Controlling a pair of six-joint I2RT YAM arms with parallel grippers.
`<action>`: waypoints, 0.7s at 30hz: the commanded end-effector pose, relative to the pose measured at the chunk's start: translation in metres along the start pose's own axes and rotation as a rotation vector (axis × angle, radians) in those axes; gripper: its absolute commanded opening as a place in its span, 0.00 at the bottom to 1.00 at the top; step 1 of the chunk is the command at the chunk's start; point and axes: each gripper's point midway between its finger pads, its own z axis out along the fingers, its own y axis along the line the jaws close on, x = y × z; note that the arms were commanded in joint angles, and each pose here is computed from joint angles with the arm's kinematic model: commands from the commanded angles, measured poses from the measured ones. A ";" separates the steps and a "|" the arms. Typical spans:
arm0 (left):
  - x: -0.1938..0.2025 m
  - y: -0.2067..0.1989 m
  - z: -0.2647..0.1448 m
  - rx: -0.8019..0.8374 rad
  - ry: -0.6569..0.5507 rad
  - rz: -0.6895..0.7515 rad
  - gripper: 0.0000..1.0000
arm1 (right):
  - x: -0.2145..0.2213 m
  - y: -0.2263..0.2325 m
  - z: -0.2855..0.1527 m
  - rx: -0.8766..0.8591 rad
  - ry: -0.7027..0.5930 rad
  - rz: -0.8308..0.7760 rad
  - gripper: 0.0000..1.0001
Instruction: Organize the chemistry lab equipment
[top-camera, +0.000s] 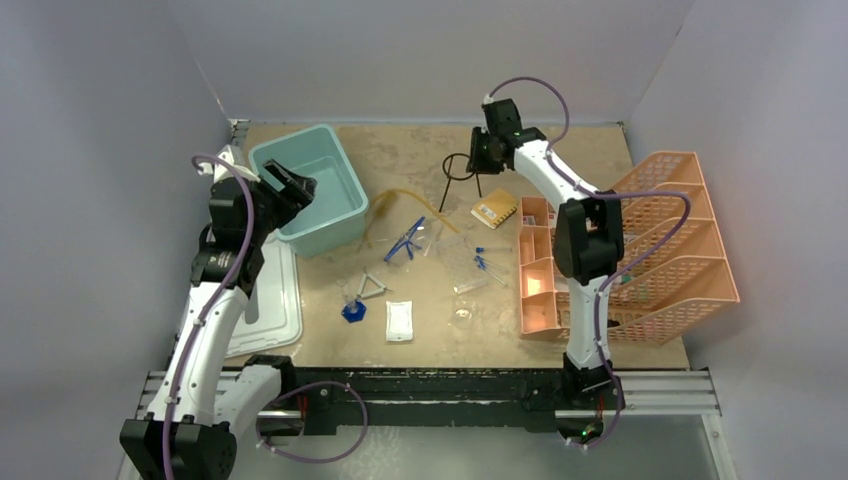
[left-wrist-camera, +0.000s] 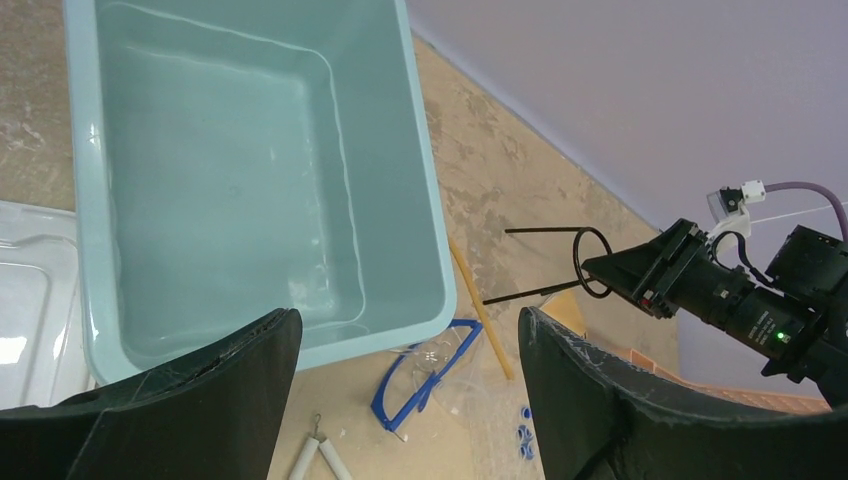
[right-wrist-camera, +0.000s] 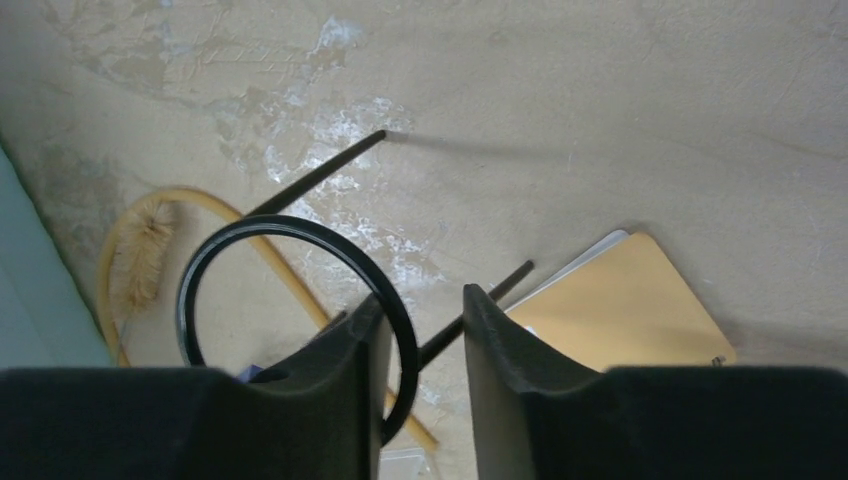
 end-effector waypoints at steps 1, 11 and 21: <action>-0.009 -0.018 0.002 0.067 -0.028 -0.017 0.78 | -0.019 0.006 -0.011 0.011 -0.056 -0.066 0.29; -0.008 -0.042 0.015 0.169 0.009 -0.095 0.77 | -0.056 0.031 -0.033 -0.029 -0.213 -0.159 0.10; -0.008 -0.134 0.035 0.444 0.115 -0.212 0.76 | -0.077 0.061 -0.106 -0.061 -0.332 -0.203 0.07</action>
